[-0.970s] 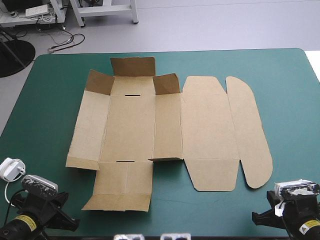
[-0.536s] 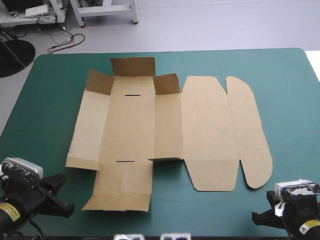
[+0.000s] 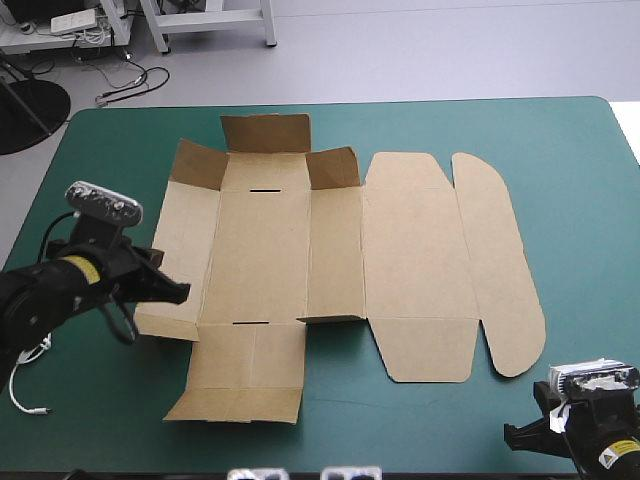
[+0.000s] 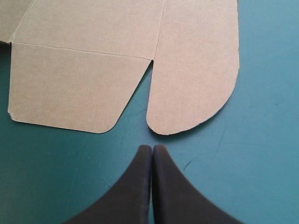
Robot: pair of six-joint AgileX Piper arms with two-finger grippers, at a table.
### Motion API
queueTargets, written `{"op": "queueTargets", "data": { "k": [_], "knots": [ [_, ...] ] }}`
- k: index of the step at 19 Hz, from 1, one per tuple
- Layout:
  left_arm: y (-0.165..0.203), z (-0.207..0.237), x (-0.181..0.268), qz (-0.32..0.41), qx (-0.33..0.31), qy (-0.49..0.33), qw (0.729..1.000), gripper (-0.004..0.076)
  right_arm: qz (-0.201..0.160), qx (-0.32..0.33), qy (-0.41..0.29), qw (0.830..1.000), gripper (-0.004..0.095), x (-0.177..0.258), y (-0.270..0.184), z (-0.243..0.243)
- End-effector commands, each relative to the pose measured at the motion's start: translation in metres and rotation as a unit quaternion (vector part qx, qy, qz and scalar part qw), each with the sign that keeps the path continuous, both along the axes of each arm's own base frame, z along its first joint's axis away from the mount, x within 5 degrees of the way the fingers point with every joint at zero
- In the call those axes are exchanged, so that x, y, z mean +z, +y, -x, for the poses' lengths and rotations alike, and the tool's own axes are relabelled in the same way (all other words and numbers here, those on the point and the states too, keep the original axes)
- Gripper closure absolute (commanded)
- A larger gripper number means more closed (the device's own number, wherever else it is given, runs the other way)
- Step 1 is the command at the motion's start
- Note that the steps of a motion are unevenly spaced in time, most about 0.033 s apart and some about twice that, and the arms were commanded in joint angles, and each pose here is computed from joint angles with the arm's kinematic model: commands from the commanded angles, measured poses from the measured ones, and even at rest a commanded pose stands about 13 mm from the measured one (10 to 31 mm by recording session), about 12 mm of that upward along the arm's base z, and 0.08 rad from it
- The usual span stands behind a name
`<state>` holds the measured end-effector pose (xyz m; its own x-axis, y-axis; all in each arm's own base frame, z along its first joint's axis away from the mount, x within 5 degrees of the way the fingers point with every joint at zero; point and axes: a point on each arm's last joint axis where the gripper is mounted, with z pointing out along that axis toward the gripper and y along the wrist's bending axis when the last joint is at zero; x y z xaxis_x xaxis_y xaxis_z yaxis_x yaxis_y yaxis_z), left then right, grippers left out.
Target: Fold the box
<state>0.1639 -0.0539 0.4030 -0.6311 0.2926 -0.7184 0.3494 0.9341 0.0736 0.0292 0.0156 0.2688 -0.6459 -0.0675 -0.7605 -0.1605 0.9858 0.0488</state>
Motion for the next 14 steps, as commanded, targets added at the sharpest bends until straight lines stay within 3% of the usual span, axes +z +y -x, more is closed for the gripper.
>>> {"op": "queueTargets", "data": {
  "k": [1,4,7,11,14],
  "knots": [
    [-0.003,-0.045,0.01,-0.028,0.045,-0.04,0.998,0.0729,-0.004,0.0,-0.034,0.999,0.0923,0.011,0.0,-0.004],
    [0.015,-0.085,0.012,0.011,0.098,-0.013,0.995,0.0707,-0.004,0.0,-0.034,0.999,0.0923,0.011,0.0,-0.004],
    [0.063,-0.118,0.003,0.111,0.129,0.067,0.983,0.0708,-0.004,0.0,-0.034,0.999,0.0923,0.011,0.0,-0.004],
    [0.127,-0.119,-0.03,0.168,0.16,0.184,0.955,0.0708,-0.004,0.0,-0.034,0.999,0.0923,0.011,0.0,-0.004],
    [0.143,-0.122,-0.054,0.191,0.171,0.212,0.943,0.0708,-0.004,0.0,-0.034,0.999,0.0923,0.011,0.0,-0.004]
  ]
}}
